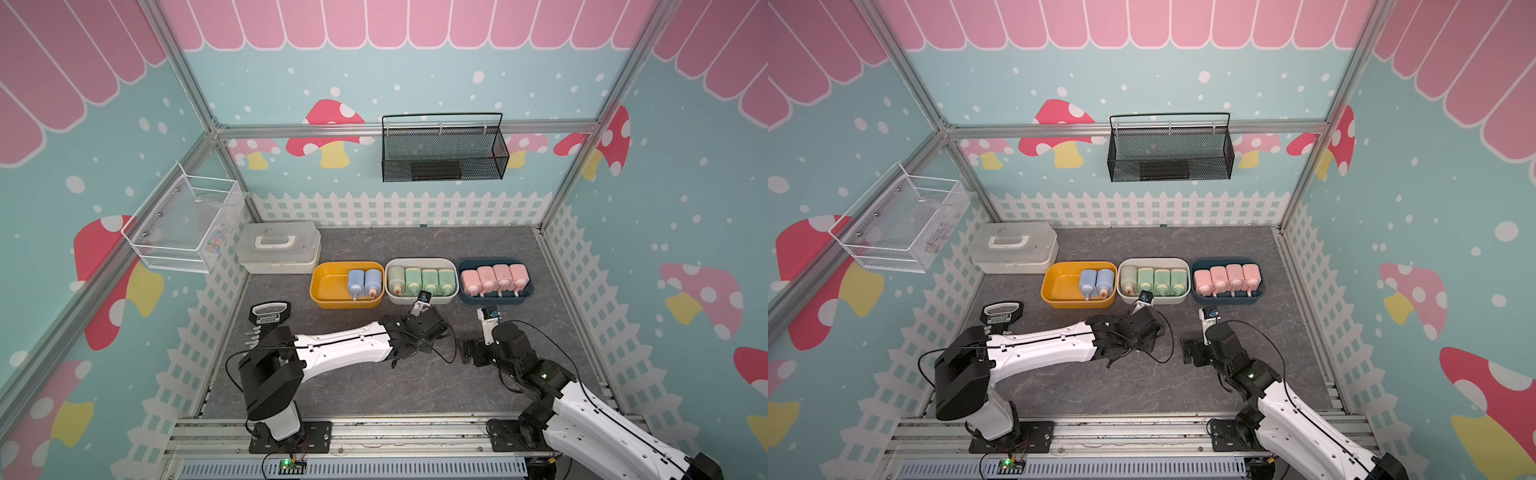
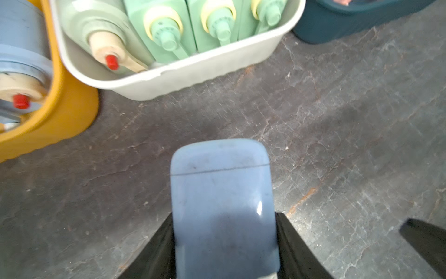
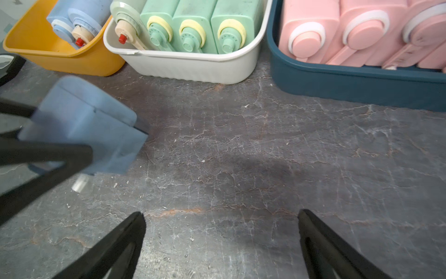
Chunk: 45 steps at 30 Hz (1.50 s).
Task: Place the pencil sharpeners by color into the storage box
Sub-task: Pick up the pencil sharpener from the center of the board, then place the pencil sharpener in the storage box.
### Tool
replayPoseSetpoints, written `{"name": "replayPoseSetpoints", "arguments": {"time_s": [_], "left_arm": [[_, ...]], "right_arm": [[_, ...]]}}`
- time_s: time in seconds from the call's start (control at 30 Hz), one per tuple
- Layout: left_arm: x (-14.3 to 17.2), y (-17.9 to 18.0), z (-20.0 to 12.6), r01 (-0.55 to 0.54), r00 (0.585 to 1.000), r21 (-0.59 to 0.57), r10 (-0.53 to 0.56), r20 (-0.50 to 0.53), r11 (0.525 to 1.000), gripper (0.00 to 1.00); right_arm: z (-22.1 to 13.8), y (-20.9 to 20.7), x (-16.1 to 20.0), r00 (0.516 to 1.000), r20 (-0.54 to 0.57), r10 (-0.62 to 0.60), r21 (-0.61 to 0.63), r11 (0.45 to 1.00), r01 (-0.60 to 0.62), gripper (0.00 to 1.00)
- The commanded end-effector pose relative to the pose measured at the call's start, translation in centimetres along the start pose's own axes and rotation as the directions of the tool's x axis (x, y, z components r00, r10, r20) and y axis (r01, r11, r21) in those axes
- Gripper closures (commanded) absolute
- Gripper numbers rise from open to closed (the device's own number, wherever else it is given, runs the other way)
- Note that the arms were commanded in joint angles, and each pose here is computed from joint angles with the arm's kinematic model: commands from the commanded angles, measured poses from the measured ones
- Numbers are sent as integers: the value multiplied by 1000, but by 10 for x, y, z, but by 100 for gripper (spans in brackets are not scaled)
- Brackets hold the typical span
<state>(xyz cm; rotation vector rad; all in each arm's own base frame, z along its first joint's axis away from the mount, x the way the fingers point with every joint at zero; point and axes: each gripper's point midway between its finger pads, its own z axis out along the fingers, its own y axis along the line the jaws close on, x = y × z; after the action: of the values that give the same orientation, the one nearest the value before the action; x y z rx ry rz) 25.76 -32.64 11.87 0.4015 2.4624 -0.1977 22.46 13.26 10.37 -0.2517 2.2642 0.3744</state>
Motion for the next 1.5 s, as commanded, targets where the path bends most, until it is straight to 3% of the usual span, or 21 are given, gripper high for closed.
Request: {"name": "replayPoseSetpoints", "arguments": {"time_s": [0.0,0.4,0.57,0.8,1.1,1.47], "left_arm": [[-16,29,-20,19,999,-25,-18,37,1000,100],[-45,137,-52,160,983,-147,-143,117,976,100],[-53,172,-53,216,970,-183,-189,155,959,100],[-67,218,-53,296,945,-204,-255,202,933,100],[-73,275,-41,375,916,-180,-335,220,909,100],[-90,305,-6,414,892,-102,-380,245,905,100]], "right_arm": [[2,16,-19,995,83,-56,-80,995,63,1],[4,44,-50,974,176,-145,-174,969,176,1],[4,64,-57,932,269,-244,-247,917,312,1],[-2,77,-73,861,381,-338,-244,861,446,1],[-6,79,-82,841,418,-343,-227,857,462,1],[-8,77,-82,846,412,-338,-226,862,454,2]]}}
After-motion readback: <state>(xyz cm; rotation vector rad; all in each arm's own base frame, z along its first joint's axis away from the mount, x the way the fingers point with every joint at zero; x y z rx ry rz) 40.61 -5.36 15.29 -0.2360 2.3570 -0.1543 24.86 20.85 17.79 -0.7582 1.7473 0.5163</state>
